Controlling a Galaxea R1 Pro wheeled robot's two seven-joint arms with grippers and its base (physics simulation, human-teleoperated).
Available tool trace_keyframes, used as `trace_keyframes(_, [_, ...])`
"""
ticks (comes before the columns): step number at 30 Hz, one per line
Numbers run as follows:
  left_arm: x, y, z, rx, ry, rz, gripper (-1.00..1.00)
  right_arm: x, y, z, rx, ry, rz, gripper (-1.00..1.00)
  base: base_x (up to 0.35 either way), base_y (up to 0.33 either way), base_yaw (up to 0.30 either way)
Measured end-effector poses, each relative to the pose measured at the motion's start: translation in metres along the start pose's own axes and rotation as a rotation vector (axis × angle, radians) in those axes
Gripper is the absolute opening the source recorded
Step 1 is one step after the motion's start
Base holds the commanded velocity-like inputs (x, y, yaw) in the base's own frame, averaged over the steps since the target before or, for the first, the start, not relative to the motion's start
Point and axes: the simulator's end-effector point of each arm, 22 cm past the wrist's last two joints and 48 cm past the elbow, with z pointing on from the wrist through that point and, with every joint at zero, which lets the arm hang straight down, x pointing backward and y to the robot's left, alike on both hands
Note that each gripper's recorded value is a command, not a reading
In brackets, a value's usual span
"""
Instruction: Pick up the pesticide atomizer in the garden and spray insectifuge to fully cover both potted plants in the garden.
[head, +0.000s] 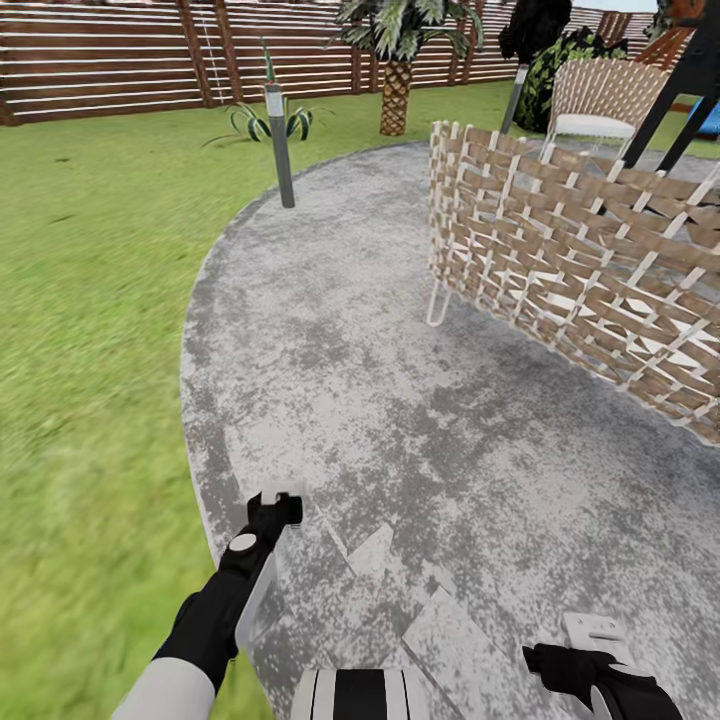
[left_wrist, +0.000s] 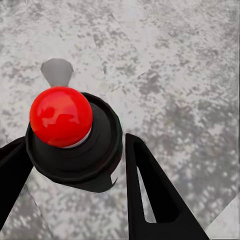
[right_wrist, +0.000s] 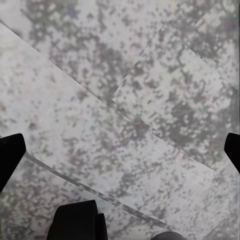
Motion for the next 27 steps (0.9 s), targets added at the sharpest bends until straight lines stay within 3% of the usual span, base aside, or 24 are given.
trace_keyframes(4, [-0.017,0.0,-0.008,0.002,0.023,0.007,-1.0,-0.007,-0.001,-0.006,0.0,-0.022,0.003,1.0,0.0,0.0,0.0])
trace_keyframes(16, [-0.036,-0.002,-0.018,0.006,0.008,0.013,-1.0,-0.017,-0.002,-0.015,-0.001,-0.052,0.008,1.0,0.0,0.0,0.0])
trace_keyframes(27, [-0.042,-0.004,-0.021,0.008,-0.001,0.011,-1.0,-0.02,-0.003,-0.018,-0.002,-0.063,0.011,1.0,0.0,0.251,0.0])
